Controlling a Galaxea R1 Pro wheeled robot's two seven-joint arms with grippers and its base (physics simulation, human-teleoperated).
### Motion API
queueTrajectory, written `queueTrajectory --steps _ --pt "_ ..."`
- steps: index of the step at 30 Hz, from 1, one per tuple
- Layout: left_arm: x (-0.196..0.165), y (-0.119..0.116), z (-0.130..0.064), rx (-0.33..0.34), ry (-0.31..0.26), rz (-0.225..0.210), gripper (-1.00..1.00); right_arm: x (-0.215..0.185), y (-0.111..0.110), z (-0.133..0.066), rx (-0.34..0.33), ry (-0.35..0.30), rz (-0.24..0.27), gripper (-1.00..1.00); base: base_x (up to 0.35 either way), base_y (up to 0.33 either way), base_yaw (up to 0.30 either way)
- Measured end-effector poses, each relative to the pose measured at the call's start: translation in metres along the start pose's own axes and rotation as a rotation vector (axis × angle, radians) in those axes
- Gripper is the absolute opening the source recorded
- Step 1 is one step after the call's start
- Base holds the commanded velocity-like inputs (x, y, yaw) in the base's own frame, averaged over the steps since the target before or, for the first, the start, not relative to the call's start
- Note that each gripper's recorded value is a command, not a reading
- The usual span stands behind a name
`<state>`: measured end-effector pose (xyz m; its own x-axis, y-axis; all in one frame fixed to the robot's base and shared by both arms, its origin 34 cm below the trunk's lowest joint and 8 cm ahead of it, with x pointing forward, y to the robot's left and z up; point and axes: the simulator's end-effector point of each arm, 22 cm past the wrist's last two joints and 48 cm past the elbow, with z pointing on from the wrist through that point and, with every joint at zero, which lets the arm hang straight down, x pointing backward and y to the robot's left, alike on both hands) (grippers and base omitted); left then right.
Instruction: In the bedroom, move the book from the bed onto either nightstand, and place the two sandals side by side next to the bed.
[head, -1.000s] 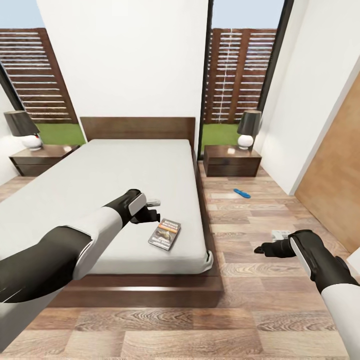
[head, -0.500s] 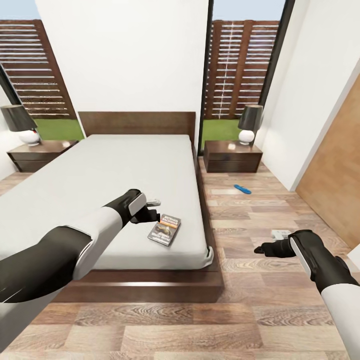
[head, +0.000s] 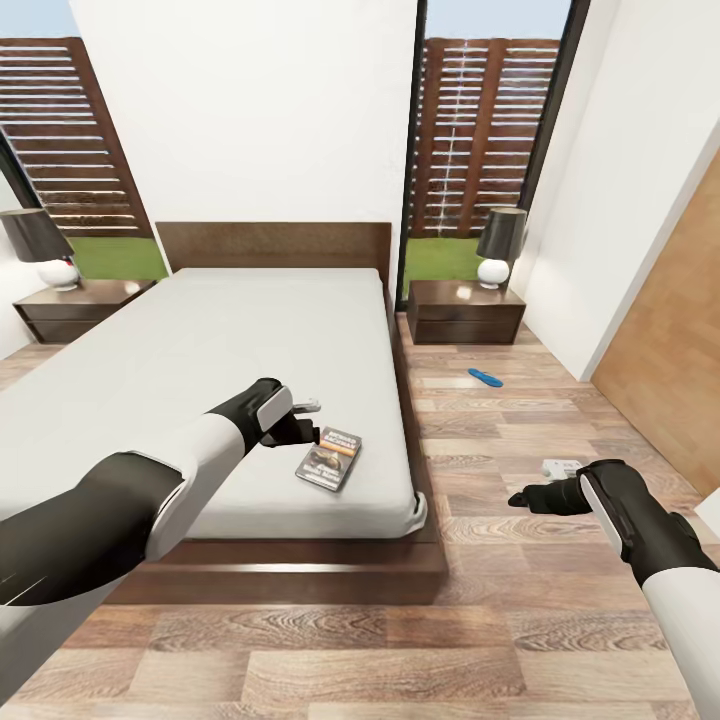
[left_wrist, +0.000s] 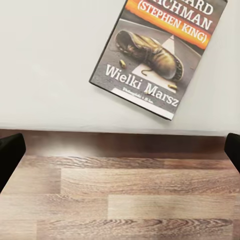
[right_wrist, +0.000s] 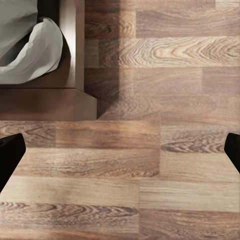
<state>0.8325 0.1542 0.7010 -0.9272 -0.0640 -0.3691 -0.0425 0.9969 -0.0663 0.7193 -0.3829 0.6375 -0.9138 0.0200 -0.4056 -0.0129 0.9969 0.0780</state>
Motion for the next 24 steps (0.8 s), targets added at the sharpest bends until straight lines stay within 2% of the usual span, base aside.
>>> queueTrajectory --steps 13,24 --pt "0.0003 0.0009 0.0002 -0.003 -0.001 0.002 1.00 -0.0003 -0.0003 -0.0003 0.000 -0.001 0.002 1.00 0.248 0.000 0.000" --pt "-0.0007 0.0015 0.0005 -0.006 -0.005 0.003 1.00 -0.0005 -0.0012 -0.0001 0.003 -0.002 0.002 1.00 0.049 0.000 0.000"
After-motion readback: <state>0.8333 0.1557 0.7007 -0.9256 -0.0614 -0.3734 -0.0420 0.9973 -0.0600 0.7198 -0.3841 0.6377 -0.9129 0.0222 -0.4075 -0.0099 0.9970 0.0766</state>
